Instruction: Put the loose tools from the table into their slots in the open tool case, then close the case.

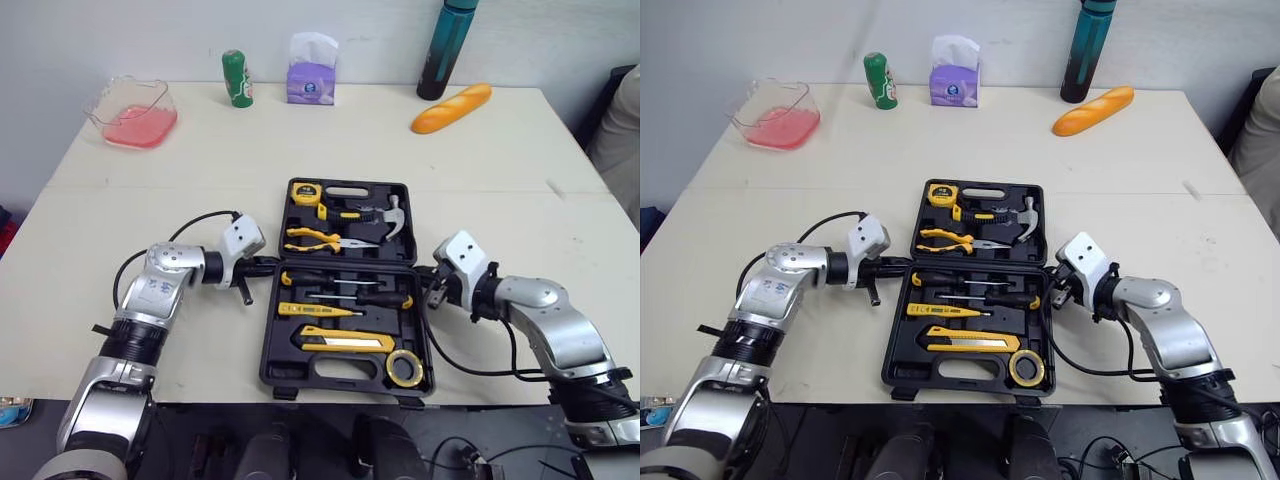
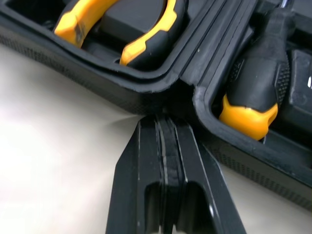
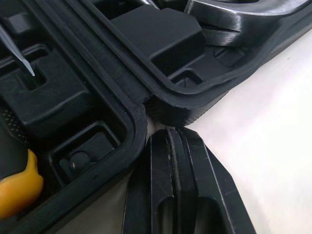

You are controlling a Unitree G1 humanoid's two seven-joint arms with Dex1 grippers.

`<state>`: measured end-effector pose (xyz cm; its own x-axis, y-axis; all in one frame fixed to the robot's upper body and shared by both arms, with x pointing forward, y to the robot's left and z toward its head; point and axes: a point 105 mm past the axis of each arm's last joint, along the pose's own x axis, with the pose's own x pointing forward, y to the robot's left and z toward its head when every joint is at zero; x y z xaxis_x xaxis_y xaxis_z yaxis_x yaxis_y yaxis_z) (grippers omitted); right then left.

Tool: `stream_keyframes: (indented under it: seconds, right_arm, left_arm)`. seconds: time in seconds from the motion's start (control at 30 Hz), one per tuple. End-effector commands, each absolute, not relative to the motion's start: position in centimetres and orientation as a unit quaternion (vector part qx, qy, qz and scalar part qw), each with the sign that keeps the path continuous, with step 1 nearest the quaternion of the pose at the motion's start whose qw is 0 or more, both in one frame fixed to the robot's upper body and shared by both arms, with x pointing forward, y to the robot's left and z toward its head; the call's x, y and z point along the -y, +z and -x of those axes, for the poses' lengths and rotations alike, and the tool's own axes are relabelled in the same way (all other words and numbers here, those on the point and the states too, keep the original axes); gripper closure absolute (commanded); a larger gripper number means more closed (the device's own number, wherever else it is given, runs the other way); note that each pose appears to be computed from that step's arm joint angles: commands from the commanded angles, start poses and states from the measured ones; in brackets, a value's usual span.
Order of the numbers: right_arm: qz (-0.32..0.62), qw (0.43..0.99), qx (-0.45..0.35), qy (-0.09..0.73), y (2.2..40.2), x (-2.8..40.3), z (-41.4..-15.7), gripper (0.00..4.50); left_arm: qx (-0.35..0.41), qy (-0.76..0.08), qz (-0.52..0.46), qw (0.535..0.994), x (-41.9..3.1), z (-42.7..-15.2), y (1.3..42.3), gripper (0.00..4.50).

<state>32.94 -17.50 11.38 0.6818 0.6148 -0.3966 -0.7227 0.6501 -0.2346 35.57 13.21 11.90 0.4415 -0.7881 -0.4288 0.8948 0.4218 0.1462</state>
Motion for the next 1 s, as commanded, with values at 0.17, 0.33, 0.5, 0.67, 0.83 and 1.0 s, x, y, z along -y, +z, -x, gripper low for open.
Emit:
stream_keyframes:
  seconds: [0.17,0.33,0.5,0.67,0.83,1.0]
  right_arm:
    - [0.216,0.882,-0.114,0.404,12.3,16.0,-32.4,4.50]
    - [0.236,0.888,-0.123,0.374,12.0,17.5,-32.9,4.50]
    - [0.262,0.887,-0.141,0.354,11.9,19.0,-32.6,4.50]
    - [0.310,0.879,-0.125,0.341,14.0,21.2,-31.4,4.50]
    - [0.240,0.904,-0.123,0.332,16.8,21.8,-30.4,4.18]
    - [0.098,0.936,-0.128,0.312,19.8,20.4,-31.8,1.97]
  left_arm:
    - [-0.106,-0.541,-0.182,0.814,-9.8,-35.2,12.9,4.48]
    - [-0.108,-0.539,-0.176,0.816,-9.7,-34.9,12.7,4.48]
    - [-0.116,-0.512,-0.178,0.832,-11.0,-35.2,12.4,4.48]
    - [-0.125,-0.475,-0.184,0.852,-15.3,-34.7,13.4,4.48]
    - [-0.115,-0.446,-0.113,0.881,-17.9,-34.7,17.3,3.49]
    - [-0.188,-0.405,-0.018,0.895,-16.6,-36.4,19.2,1.08]
